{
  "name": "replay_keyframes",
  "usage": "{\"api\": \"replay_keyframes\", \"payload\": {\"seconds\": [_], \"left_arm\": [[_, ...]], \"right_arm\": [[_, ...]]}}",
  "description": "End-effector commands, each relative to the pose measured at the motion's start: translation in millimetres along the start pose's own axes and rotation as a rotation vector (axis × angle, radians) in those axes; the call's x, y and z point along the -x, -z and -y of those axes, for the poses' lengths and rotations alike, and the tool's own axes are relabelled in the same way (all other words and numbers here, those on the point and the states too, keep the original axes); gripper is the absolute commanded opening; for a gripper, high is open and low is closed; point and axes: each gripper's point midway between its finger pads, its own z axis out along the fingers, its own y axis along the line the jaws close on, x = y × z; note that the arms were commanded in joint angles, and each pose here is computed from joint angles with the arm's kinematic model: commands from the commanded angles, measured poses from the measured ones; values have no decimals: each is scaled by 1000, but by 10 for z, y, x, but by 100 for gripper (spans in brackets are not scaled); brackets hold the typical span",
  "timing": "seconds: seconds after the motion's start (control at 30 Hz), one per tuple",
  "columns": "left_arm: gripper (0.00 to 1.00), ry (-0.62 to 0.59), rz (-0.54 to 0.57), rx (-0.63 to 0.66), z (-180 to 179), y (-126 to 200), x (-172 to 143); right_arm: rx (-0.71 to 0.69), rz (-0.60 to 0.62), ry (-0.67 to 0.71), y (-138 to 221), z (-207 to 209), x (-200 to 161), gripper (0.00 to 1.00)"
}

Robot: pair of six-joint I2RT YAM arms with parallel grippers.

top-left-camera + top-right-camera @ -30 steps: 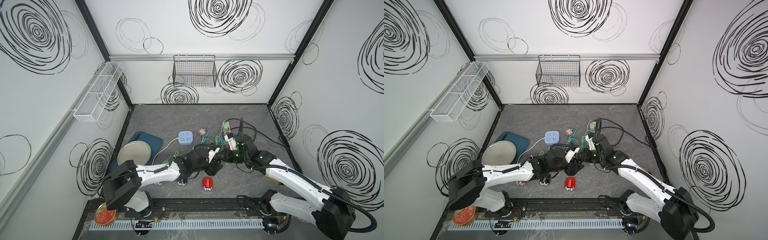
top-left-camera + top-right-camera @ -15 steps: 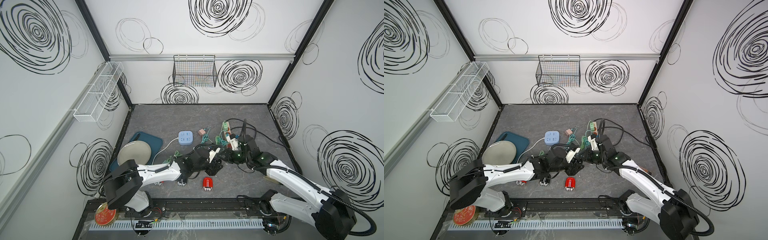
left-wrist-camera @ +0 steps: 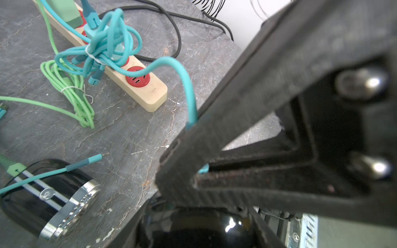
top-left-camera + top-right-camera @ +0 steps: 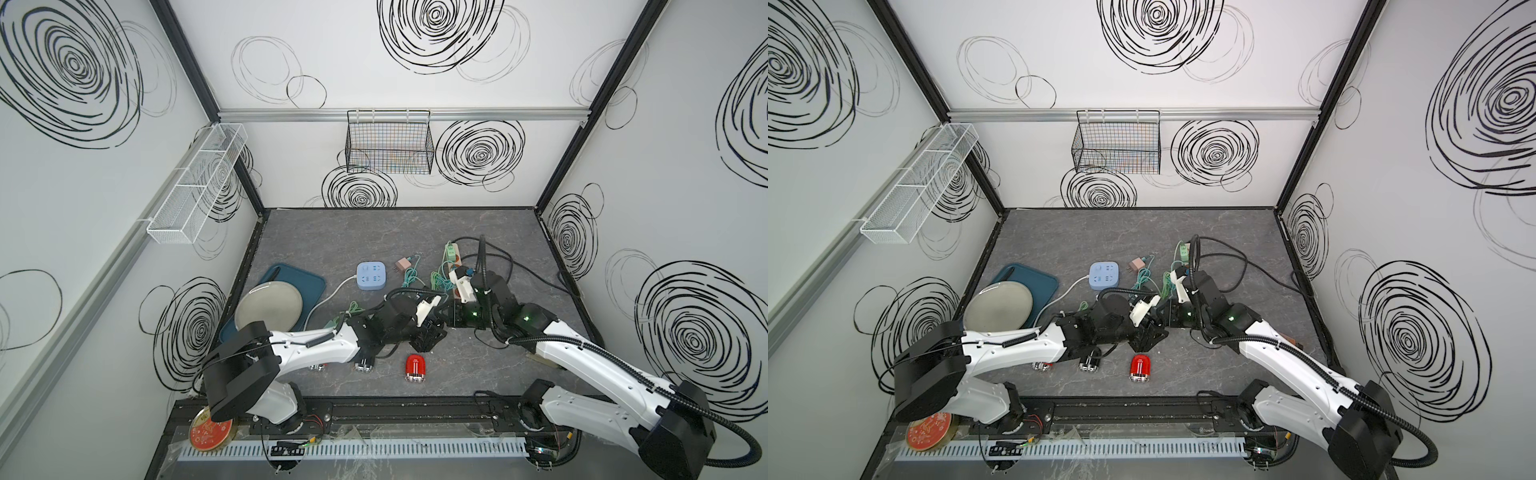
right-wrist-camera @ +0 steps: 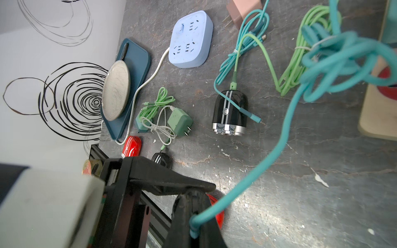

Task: Unplug the electric shaver
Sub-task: Remove the charging cable from the electric shaver.

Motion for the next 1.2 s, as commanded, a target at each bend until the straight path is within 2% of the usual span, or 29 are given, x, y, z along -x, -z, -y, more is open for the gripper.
{"api": "replay_keyframes", "payload": {"seconds": [0.0, 0.27, 0.4, 0.6, 0.7, 0.83, 1.07, 1.17], "left_arm": [[39, -29, 30, 6, -34, 55, -41], [38, -14, 31, 6, -83, 52, -175], [38, -12, 24, 19, -120, 69, -223], [37, 0, 9, 25, -149, 55, -301], [36, 3, 4, 28, -157, 46, -325], [36, 1, 1, 34, -159, 37, -348], [35, 5, 7, 44, -186, 68, -389], [34, 7, 8, 47, -200, 83, -416]], "right_arm": [[56, 78, -7, 102, -136, 171, 5], [229, 21, -112, 151, -251, 221, 5], [186, 32, -103, 197, -175, 262, 5], [3, 71, 81, 204, -154, 262, 5], [-18, 92, 90, 203, -152, 285, 5], [44, 109, 28, 191, -224, 316, 4], [250, 26, -129, 190, -320, 341, 4], [249, 30, -130, 216, -288, 358, 5]]}}
